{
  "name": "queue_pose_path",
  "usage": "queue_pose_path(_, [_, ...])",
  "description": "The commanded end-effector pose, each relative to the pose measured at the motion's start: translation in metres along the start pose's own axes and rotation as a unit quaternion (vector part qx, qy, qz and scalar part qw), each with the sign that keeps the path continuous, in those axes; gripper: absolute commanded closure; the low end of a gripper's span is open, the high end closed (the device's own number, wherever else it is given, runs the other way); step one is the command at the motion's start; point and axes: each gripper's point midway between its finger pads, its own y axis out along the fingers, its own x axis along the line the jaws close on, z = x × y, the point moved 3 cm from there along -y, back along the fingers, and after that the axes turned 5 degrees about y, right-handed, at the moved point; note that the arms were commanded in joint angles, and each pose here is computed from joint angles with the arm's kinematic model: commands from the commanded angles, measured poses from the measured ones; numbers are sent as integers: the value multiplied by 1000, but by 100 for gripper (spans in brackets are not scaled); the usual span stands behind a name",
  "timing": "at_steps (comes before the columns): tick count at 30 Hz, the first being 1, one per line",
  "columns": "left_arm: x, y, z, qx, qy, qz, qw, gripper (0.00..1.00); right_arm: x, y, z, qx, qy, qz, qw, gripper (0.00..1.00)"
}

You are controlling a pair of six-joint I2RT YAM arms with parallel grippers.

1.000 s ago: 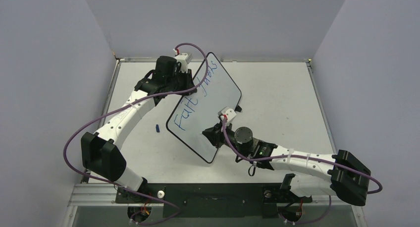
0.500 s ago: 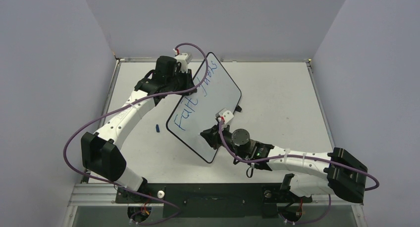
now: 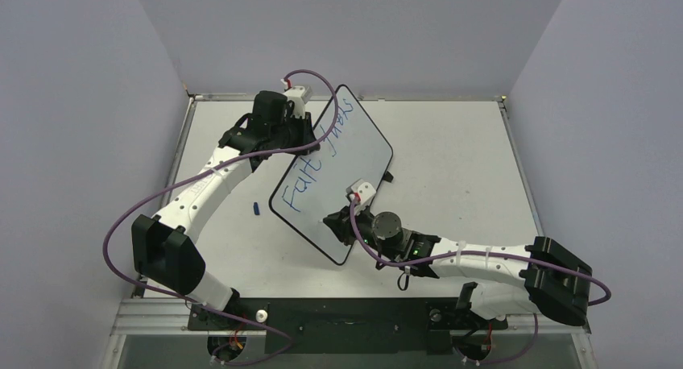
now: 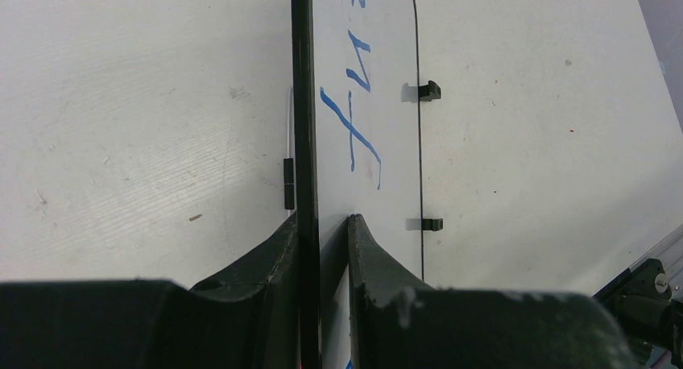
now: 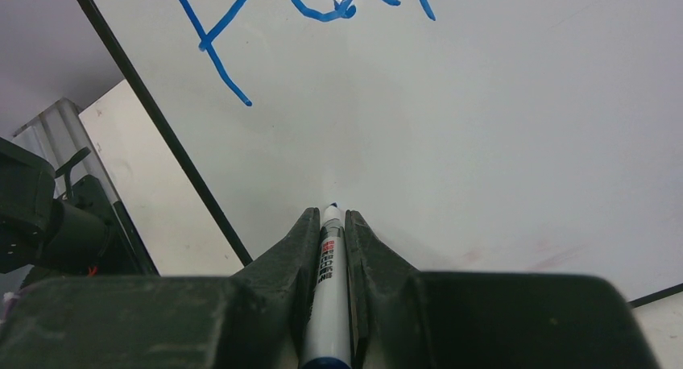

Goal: Write a sentence on the whiteboard

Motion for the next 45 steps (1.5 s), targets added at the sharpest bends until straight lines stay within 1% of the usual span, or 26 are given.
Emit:
queue_pose_path(1, [28,-7,-30,-55,53,-73,994,100,18,7,-21,-36,7,-23,999,100])
queue_pose_path(22, [28,-5,-30,-54,53,-73,994,100,31,3,11,6,-7,-32,999,100])
queue_pose_path(37, [27,-7,-31,-56,53,-70,995,100,15,-5,24,21,-16,2,1000,100])
queue_pose_path(45, [27,-9,-32,-59,52,-72,994,100,3,-10,23,15,-16,29,999,100])
